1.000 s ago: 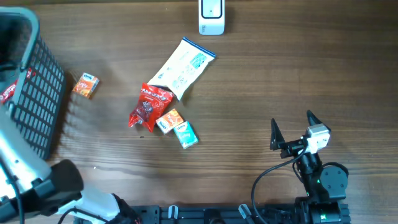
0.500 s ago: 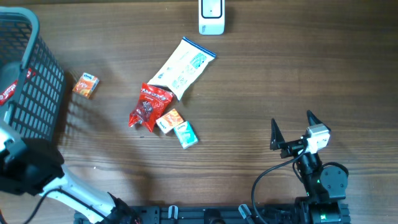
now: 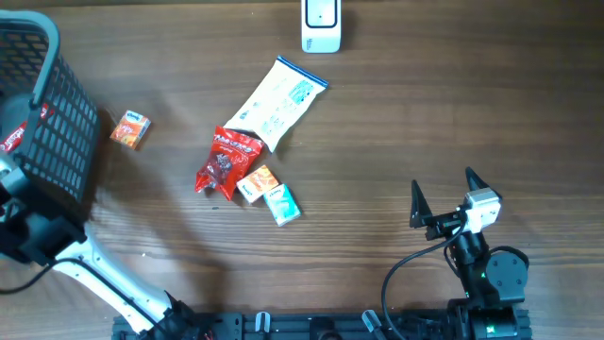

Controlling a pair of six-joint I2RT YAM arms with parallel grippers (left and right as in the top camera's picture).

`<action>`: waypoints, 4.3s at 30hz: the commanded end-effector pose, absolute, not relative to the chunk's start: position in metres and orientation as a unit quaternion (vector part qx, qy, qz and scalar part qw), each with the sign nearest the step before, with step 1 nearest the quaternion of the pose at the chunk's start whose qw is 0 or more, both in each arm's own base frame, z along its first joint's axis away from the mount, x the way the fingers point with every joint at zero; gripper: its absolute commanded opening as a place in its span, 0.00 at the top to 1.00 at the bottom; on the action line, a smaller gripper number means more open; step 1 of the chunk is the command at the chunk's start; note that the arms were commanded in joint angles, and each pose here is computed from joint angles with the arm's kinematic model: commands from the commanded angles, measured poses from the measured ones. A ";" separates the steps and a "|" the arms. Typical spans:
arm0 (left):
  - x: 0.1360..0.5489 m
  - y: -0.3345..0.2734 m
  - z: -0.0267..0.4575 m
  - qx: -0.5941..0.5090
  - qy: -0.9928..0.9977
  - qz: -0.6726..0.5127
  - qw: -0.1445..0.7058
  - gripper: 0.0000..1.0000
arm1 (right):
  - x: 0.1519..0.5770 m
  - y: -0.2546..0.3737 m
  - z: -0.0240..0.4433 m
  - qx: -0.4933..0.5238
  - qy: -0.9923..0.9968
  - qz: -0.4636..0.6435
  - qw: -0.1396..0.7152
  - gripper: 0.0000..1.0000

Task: Scan the item barcode
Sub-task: 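Lower the left gripper into the basket toward the red Nescafe stick, then grasp the red Nescafe 3in1 stick with the left gripper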

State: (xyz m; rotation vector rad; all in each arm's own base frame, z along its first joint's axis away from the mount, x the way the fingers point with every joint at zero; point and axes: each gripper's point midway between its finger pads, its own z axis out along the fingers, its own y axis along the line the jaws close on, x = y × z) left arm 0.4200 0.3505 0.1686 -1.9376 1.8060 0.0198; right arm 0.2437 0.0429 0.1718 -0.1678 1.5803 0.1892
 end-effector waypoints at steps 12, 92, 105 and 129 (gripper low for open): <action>0.417 0.370 0.079 -0.760 0.620 0.056 0.187 0.01 | 0.244 0.040 0.172 -0.074 0.708 0.075 0.698 0.00; 0.381 0.344 -0.009 -0.716 0.690 0.095 0.041 0.06 | 0.244 0.040 0.172 -0.074 0.708 0.075 0.698 0.00; 0.384 0.354 0.015 -0.634 0.763 0.113 0.059 0.00 | 0.244 0.040 0.172 -0.074 0.708 0.075 0.698 0.00; 0.423 0.330 0.087 -0.301 0.942 0.015 0.147 0.00 | 0.244 0.040 0.172 -0.074 0.708 0.075 0.698 0.00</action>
